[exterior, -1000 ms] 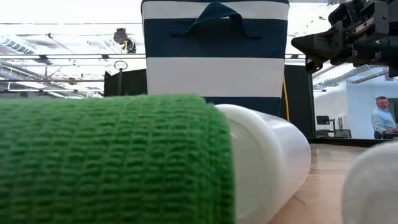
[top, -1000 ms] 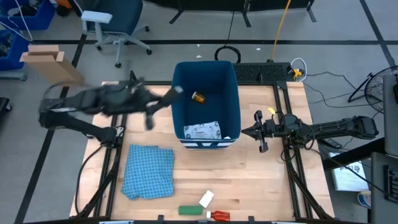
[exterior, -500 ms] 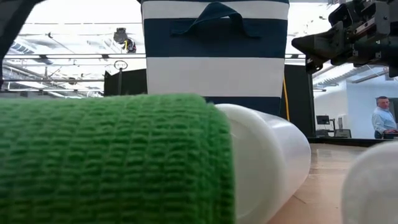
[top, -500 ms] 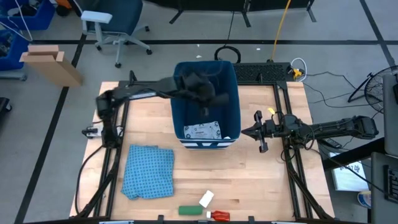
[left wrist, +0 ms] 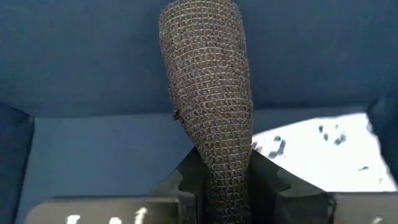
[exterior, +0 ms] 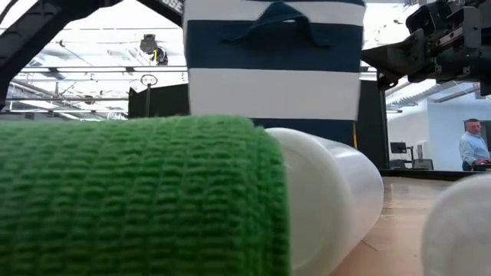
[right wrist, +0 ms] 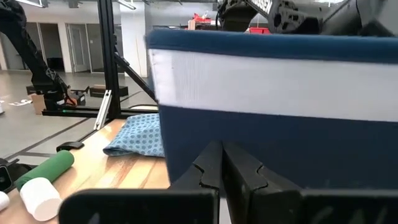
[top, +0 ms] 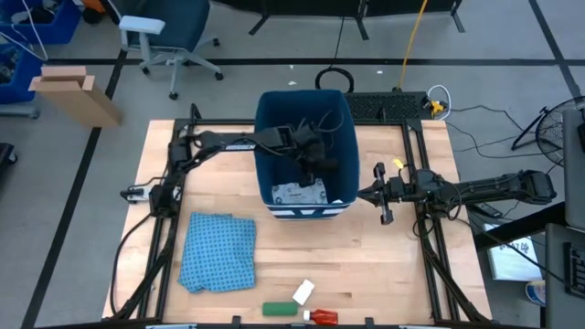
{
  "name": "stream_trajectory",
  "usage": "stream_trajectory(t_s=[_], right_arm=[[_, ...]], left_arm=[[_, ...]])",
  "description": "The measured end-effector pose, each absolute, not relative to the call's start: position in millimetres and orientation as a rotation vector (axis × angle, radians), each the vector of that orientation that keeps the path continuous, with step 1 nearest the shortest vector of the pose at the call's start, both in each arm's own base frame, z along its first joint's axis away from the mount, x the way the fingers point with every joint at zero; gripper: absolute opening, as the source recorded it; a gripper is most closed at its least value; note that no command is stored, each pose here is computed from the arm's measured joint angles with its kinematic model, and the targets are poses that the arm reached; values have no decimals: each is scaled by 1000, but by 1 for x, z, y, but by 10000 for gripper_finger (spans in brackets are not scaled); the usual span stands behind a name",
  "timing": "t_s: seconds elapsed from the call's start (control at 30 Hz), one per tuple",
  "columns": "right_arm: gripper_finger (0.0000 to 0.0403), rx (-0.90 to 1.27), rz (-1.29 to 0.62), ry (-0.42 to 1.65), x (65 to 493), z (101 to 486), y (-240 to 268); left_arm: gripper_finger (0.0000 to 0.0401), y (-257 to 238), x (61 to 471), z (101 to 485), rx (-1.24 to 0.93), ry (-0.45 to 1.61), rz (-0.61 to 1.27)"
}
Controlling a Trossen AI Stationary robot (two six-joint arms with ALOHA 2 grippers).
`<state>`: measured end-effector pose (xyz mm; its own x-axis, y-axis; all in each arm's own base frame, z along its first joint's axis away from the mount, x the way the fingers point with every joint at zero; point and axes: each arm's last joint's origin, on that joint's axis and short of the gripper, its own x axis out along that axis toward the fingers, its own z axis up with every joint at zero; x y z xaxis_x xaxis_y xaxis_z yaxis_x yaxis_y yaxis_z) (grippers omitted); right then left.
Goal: Pick & place medical supplies in basket/bin
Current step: Put the black bandage into the blue bin, then put the white pill bottle into the blue bin
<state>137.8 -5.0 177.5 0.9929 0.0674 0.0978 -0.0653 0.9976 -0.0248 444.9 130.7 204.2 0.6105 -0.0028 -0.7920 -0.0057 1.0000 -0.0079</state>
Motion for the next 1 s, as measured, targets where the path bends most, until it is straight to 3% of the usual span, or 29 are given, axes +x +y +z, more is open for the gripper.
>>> stream_trajectory(t_s=[0.17,0.37,0.53,0.63,0.8,0.9,1.0], right_arm=[[0,-22,66,-100,138,178,-5],[0,-22,65,-100,138,178,-5],[0,-23,64,-109,138,178,-5],[0,-23,64,-110,138,179,-5],[0,-28,64,-128,137,180,-5],[0,-42,64,-135,137,181,-5],[0,-58,63,-138,137,181,-5]], left_arm=[[87,133,447,186,-20,962,-1],[191,132,444,194,19,969,3],[278,124,431,243,118,890,46],[300,114,410,289,172,836,53],[275,86,345,376,251,723,34],[218,69,298,414,257,655,20],[135,56,252,431,233,585,7]])
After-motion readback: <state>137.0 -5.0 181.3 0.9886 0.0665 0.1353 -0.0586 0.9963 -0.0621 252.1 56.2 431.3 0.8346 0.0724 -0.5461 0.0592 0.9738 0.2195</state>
